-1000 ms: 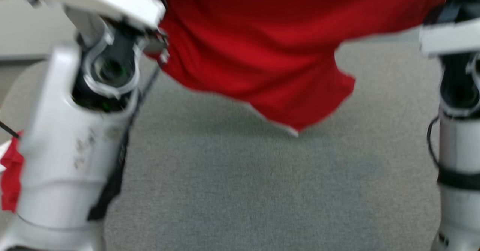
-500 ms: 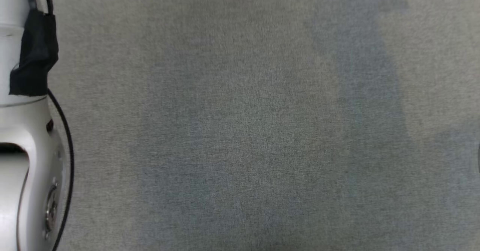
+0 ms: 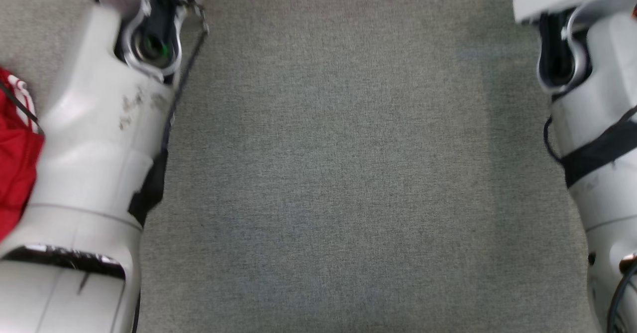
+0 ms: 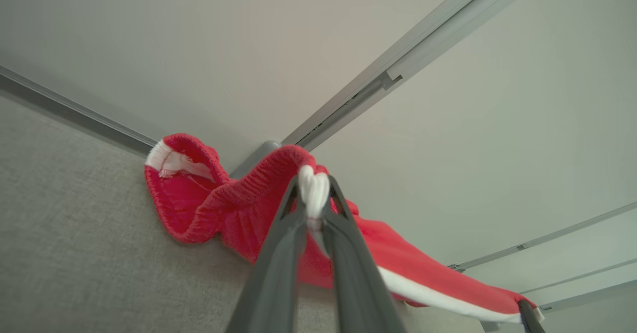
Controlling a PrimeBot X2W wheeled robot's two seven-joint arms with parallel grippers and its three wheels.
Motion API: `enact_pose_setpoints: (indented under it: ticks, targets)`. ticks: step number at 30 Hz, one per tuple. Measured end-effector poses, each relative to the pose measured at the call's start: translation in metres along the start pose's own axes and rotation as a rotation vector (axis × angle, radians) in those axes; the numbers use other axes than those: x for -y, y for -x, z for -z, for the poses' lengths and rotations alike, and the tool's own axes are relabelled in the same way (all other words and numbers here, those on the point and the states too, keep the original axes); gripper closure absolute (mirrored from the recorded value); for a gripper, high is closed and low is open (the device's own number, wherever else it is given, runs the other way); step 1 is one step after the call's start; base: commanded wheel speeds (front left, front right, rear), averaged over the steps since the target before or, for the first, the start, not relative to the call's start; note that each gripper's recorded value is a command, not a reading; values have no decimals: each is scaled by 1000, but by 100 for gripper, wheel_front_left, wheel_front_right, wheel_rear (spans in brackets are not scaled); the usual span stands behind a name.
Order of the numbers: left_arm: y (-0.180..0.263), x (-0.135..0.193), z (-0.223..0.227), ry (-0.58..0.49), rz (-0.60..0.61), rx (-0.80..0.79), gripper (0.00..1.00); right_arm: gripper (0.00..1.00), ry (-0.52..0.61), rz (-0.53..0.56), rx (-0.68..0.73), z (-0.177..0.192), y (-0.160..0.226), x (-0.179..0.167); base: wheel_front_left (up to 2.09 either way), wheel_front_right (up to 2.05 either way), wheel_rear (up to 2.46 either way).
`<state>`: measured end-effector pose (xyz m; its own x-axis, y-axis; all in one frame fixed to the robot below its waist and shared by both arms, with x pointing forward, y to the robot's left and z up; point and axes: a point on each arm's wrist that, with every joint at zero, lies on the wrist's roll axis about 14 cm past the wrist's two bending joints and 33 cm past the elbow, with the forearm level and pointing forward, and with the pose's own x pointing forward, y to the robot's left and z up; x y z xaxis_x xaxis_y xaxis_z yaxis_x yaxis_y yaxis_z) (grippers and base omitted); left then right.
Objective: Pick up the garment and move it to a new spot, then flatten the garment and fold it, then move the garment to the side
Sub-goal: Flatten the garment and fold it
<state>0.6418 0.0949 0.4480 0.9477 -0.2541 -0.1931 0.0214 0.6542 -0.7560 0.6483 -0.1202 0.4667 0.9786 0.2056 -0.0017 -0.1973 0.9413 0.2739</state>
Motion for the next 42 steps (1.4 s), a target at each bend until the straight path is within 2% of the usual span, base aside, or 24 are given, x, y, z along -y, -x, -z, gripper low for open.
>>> enact_pose_setpoints:
  ticks: [6, 15, 31, 39, 42]
  targets:
    - [52, -37, 39, -149, -83, -134, 100, 100, -12, 14, -147, 39, 47, -2, 0, 0, 0]
    - [115, -36, 68, -289, -57, -235, 100, 100, 63, 3, -344, 60, 110, 2, 0, 0, 0]
    - [187, -2, 96, -304, 42, -279, 100, 100, 109, -18, -584, 52, 192, 20, 0, 0, 0]
    - [226, 12, 117, -266, 111, -331, 100, 100, 129, -43, -725, 46, 234, 32, 0, 0, 0]
    - [241, 15, 126, -241, 128, -356, 100, 100, 86, -34, -772, 45, 249, 38, 0, 0, 0]
